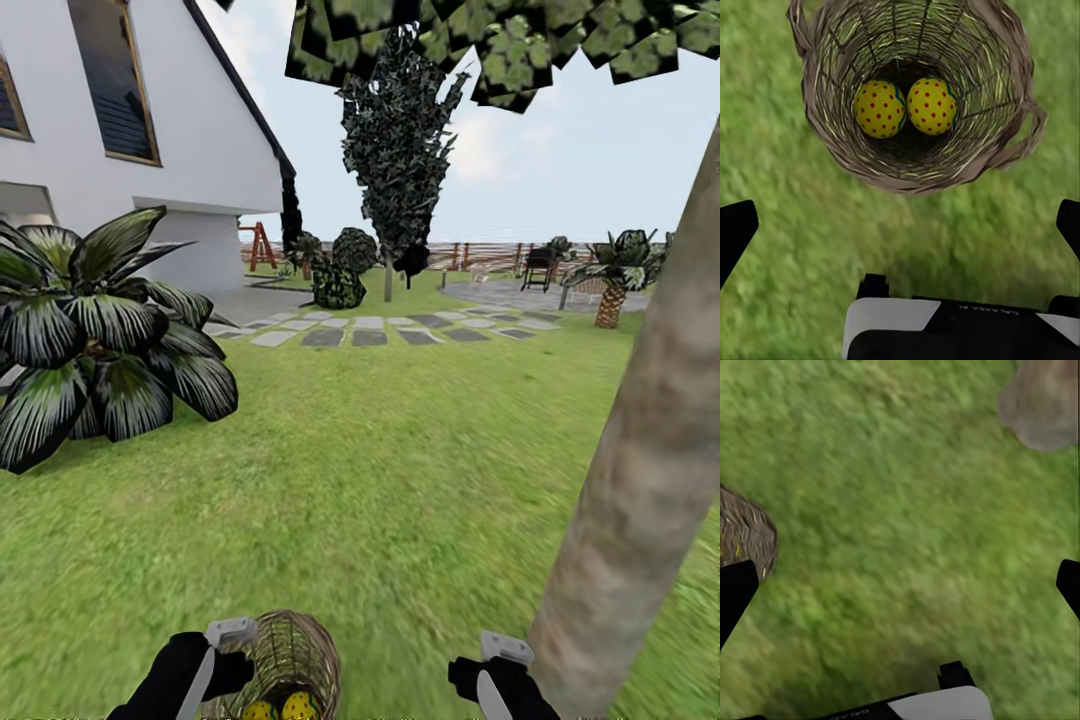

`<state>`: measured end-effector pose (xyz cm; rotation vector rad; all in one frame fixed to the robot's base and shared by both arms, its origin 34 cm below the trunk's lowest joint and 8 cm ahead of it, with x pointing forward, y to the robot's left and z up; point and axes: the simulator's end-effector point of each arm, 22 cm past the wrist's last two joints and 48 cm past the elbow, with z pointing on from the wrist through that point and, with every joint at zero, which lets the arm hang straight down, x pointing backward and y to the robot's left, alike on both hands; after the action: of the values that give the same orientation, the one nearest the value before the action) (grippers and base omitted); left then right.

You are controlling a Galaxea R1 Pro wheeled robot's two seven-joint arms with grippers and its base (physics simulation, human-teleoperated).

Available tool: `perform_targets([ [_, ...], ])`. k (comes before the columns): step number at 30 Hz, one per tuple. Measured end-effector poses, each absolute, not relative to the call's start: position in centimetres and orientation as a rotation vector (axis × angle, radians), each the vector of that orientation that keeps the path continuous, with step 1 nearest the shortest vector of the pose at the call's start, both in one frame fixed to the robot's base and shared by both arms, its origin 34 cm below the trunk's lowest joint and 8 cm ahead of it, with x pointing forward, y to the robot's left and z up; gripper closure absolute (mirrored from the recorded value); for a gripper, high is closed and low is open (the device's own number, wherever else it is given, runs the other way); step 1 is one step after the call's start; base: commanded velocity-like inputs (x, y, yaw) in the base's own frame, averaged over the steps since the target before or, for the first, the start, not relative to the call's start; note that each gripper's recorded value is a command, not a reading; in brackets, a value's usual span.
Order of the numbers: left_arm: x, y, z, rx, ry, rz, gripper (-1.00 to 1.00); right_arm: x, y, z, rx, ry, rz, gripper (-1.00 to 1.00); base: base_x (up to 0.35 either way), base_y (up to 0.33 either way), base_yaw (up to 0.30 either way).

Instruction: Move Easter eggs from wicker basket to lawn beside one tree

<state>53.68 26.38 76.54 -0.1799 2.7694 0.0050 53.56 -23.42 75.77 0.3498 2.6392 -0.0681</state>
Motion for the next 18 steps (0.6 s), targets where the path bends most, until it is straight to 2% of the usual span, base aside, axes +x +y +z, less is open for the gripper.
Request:
perform_targets([
  [8,53.9,26.3,77.1,-0.179,2.757,0.003,-1.00,53.8,-23.5,76.3,0.350,2.627,-0.067,-1.00,-0.226,0.000,-0.056],
  [18,54.2,26.4,77.8,-0.178,2.740,0.002,-1.00,54.1,-23.5,77.0,0.350,2.610,-0.064,-1.00,-0.009,0.028,-0.064],
])
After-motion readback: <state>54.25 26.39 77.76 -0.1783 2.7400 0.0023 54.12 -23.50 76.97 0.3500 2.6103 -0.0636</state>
